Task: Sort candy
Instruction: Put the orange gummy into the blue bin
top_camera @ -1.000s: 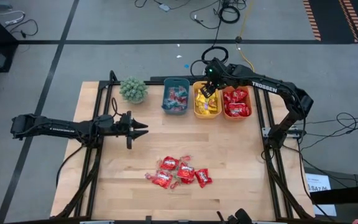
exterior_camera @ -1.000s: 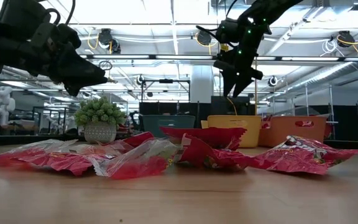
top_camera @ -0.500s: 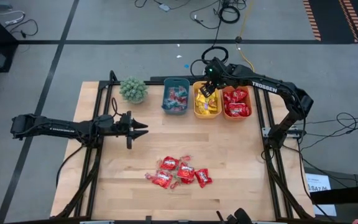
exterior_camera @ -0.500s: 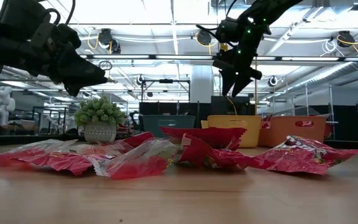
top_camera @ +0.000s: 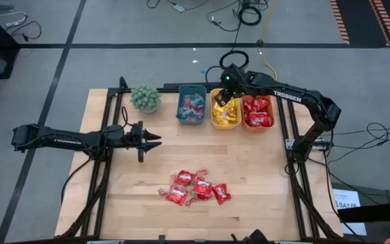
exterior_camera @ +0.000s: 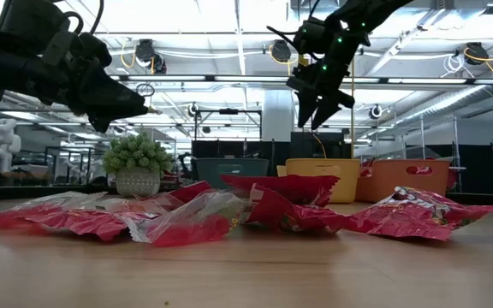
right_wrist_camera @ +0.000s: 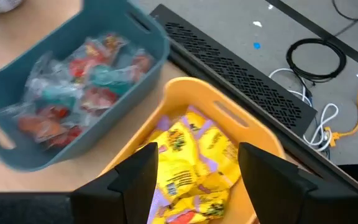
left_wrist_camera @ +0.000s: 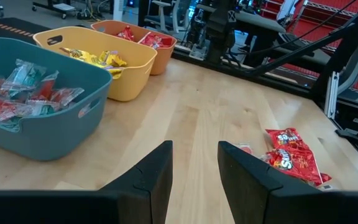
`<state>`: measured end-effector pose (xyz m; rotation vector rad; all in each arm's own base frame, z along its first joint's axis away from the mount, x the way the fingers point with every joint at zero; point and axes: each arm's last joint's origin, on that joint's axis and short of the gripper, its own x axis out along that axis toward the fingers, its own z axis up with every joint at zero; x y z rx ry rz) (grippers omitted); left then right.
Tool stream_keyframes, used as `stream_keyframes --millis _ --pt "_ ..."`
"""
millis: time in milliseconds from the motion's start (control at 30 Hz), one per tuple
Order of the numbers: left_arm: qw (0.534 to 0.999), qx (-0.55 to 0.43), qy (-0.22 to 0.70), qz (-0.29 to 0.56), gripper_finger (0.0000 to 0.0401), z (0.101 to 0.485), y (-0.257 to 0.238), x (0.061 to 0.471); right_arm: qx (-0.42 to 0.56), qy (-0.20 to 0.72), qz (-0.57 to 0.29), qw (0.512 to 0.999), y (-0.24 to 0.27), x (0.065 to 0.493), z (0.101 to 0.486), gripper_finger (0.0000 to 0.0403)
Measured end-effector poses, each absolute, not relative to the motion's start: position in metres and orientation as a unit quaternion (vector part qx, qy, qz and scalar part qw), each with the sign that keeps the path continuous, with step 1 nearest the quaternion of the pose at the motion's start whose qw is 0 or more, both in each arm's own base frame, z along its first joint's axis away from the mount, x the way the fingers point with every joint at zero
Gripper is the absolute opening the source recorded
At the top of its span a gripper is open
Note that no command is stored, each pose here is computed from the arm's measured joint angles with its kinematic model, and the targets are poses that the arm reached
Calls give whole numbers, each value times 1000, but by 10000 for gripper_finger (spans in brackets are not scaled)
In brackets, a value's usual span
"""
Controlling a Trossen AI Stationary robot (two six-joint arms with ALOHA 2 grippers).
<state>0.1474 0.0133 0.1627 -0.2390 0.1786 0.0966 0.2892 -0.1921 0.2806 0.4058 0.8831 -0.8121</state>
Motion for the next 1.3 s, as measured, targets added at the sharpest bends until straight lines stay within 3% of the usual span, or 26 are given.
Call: stream_keyframes --millis 433,600,833,967,1133,1300 --pt "988 -121 90 39 136 163 13 147 108 442 -247 855 -101 332 281 183" --pt "988 -121 93 39 136 162 13 147 121 461 -223 850 -67 336 278 182" --pt "981 -123 142 44 136 153 12 145 193 523 -262 788 -35 323 269 218" --pt "974 -125 180 48 136 146 12 143 214 519 -263 785 -14 326 267 253" --pt "973 -126 188 48 136 144 12 142 159 518 -197 817 17 340 259 281" --pt "975 -125 180 47 136 146 12 143 39 531 -93 842 49 360 233 276"
